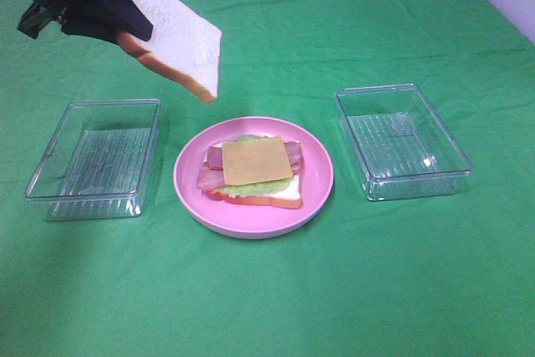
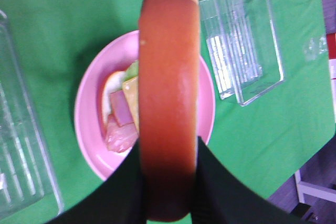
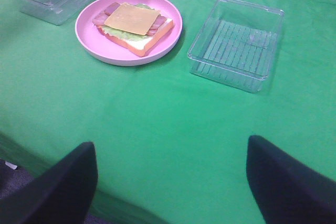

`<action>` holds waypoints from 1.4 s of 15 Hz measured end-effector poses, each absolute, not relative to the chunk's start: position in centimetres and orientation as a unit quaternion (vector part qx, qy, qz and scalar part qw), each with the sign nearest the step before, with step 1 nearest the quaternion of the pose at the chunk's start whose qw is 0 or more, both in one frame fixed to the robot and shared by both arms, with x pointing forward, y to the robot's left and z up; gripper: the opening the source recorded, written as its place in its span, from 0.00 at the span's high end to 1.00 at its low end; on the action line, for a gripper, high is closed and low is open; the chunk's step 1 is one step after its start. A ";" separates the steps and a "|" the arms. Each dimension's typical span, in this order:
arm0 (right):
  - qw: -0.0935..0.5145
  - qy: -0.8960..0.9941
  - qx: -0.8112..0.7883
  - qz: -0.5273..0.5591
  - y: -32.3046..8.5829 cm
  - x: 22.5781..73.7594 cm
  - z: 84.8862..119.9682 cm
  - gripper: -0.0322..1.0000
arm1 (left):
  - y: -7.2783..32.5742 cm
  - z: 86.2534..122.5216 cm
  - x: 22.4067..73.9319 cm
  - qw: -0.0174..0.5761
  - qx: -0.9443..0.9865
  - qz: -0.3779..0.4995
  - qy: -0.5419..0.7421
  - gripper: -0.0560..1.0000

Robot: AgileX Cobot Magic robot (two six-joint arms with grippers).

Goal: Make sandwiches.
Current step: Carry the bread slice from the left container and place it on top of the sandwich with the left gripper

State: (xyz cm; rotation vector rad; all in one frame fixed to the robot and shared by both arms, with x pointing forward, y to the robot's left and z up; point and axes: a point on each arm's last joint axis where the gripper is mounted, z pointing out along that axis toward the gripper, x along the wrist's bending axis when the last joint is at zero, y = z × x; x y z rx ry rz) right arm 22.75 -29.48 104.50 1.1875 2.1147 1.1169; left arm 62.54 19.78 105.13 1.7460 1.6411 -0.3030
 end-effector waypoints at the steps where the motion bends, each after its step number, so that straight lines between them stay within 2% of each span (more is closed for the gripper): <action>1: 0.234 0.770 0.432 0.407 -29.5 22.7 104.5 0.25 | 19.4 104.2 62.4 0.364 0.665 -0.126 0.639 0.75; 4: 0.234 0.770 0.432 0.407 -29.5 22.7 104.5 0.25 | 18.1 101.4 61.7 0.374 0.652 -0.147 0.643 0.75; 5: 0.234 0.770 0.432 0.407 -29.5 22.7 104.5 0.25 | 15.8 99.1 61.0 0.370 0.664 -0.173 0.627 0.75; 7: 0.234 0.770 0.432 0.407 -29.5 22.7 104.5 0.25 | 13.3 97.3 60.5 0.360 0.676 -0.192 0.614 0.75; 10: 0.234 0.770 0.432 0.407 -29.5 22.7 104.5 0.25 | 11.5 94.6 60.4 0.338 0.677 -0.209 0.619 0.75; 12: 0.234 0.770 0.432 0.407 -29.5 22.7 104.5 0.25 | 11.2 93.5 60.4 0.325 0.668 -0.220 0.632 0.75; 18: 0.234 0.770 0.432 0.406 -29.5 22.7 104.5 0.25 | 11.2 93.1 60.6 0.320 0.646 -0.221 0.657 0.75; 20: 0.234 0.770 0.433 0.406 -29.5 22.8 104.5 0.25 | 11.2 93.1 60.6 0.319 0.645 -0.222 0.658 0.61; 21: 0.234 0.770 0.433 0.406 -29.5 22.8 104.5 0.25 | 11.2 93.1 60.6 0.319 0.644 -0.222 0.659 0.46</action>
